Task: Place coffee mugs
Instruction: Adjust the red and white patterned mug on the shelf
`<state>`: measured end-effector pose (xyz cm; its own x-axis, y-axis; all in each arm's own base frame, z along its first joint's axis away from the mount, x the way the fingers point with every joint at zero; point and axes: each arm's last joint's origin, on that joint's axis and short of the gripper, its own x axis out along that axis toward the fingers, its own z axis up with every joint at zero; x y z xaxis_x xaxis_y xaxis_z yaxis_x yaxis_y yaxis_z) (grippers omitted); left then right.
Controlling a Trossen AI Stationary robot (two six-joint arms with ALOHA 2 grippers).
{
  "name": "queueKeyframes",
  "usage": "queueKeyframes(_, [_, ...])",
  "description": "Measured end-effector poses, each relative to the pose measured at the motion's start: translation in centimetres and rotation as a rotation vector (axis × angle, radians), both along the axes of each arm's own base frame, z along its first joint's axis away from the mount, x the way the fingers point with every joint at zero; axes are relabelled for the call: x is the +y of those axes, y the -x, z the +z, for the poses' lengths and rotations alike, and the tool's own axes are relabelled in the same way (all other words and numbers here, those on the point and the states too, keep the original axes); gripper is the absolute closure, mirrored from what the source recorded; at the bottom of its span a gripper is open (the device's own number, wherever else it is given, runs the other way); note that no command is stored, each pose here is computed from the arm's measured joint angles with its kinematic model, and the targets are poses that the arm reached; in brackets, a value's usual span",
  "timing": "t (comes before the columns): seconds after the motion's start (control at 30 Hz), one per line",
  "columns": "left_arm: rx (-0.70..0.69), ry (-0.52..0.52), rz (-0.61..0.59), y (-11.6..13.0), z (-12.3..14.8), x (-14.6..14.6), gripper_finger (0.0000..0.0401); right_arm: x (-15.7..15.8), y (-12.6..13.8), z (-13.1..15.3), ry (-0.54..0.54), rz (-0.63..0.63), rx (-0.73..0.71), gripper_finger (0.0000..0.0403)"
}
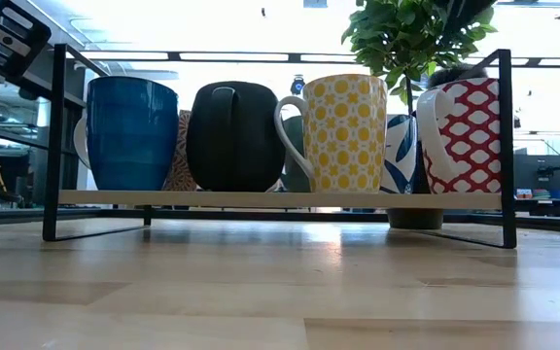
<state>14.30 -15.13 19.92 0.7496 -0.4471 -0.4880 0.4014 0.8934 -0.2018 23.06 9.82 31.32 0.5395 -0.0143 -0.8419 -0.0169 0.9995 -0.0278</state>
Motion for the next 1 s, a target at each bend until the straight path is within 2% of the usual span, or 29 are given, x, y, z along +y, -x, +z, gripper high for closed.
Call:
queueKeyframes(0.23, [0.0, 0.0, 0.0, 0.0, 0.0, 0.0, 0.0307, -1.2, -1.0, -1.3, -0.024, -0.045, 0.107, 0.0308])
queueKeyframes(0.43, [0.0, 0.0, 0.0, 0.0, 0.0, 0.0, 0.0307, -1.5, -1.9, -2.4, -0.064, -0.034, 0.18, 0.0308])
queueKeyframes(0.6, [0.0, 0.0, 0.0, 0.0, 0.0, 0.0, 0.0307, -1.7, -2.3, -3.2, -0.058, -0.041, 0.231, 0.0308])
queueKeyframes(1.0, [0.0, 0.0, 0.001, 0.0, 0.0, 0.0, 0.0307, -1.9, -2.7, -2.9, -0.065, -0.049, 0.247, 0.0308])
